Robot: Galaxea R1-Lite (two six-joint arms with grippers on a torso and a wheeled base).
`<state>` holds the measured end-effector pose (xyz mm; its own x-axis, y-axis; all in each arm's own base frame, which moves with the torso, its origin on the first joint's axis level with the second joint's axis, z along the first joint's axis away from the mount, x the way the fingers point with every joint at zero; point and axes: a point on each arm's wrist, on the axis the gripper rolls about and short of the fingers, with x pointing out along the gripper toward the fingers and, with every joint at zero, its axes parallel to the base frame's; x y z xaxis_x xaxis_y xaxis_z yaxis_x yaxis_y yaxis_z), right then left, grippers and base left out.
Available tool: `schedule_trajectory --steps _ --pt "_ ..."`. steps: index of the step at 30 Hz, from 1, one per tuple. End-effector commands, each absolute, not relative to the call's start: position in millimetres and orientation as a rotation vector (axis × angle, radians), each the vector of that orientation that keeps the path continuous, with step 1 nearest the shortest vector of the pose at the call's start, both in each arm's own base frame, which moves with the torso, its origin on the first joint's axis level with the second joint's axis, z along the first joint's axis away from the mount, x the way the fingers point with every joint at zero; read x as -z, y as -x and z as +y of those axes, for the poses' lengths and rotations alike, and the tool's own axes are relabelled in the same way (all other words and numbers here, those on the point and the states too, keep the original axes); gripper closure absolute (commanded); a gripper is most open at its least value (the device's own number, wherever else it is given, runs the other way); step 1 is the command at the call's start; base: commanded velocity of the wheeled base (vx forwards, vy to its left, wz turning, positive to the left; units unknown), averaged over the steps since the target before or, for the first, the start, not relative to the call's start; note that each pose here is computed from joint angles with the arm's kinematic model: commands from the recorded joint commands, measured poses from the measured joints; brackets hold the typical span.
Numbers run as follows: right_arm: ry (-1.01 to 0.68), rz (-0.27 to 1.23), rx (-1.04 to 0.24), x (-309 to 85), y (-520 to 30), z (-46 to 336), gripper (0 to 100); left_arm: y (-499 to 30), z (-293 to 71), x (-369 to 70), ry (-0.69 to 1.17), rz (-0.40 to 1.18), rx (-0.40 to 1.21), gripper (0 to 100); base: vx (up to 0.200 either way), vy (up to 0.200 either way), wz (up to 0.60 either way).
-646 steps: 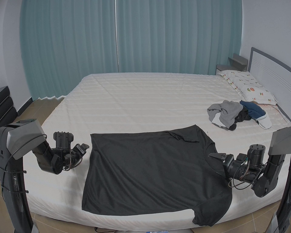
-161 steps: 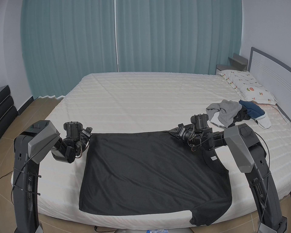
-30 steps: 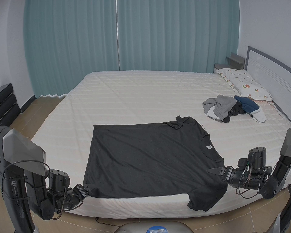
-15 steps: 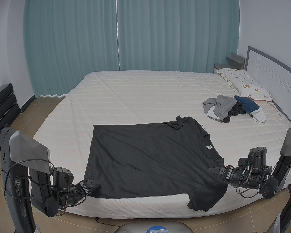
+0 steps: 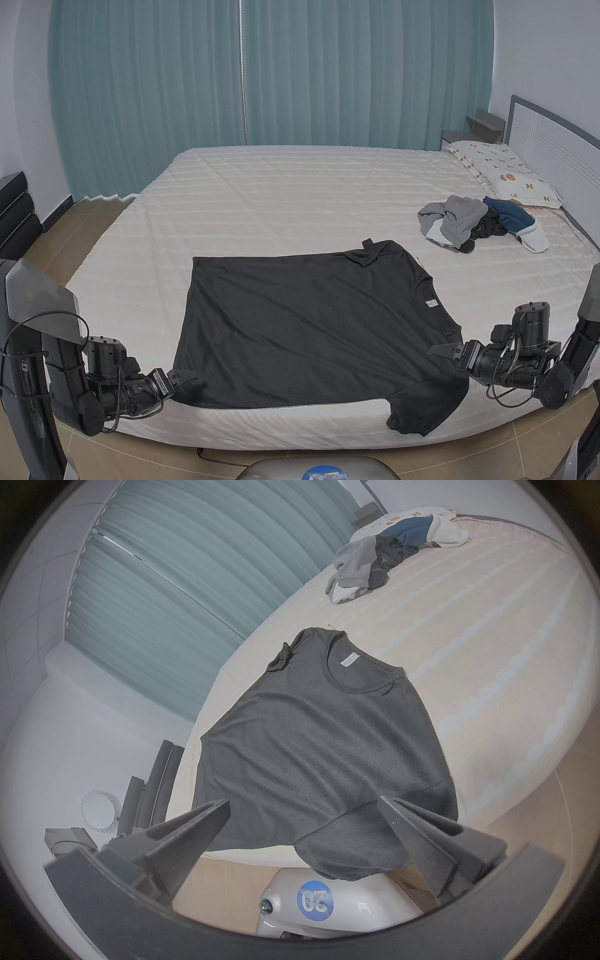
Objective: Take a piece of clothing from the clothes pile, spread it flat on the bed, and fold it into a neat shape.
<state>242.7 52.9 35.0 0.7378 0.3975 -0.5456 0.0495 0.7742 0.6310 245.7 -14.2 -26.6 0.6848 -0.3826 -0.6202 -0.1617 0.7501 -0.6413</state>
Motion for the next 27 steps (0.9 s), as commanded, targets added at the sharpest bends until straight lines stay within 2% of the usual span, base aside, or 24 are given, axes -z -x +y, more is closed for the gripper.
schedule_trajectory --steps 1,6,22,23,27 --pt "-0.670 0.733 -0.206 -34.0 -241.8 52.7 0 -253.3 -13.3 28.1 0.683 0.812 0.158 0 0.000 0.000 0.00" --pt "-0.671 0.732 -0.205 -33.4 -243.2 52.6 0 -251.1 -21.4 29.7 0.677 0.879 0.170 0 0.000 0.000 0.00" --pt "-0.668 0.742 -0.201 -30.3 -244.0 53.1 0 -258.8 -26.5 30.4 0.657 0.883 0.183 0 0.000 0.000 0.00" --pt "-0.670 0.740 -0.200 -30.7 -244.0 52.7 0 -258.4 -26.4 30.5 0.658 0.885 0.182 100 0.000 0.000 0.00" --pt "-0.670 0.739 -0.200 -30.8 -244.1 52.7 0 -254.8 -25.6 29.9 0.655 0.889 0.169 100 0.000 0.000 0.00"
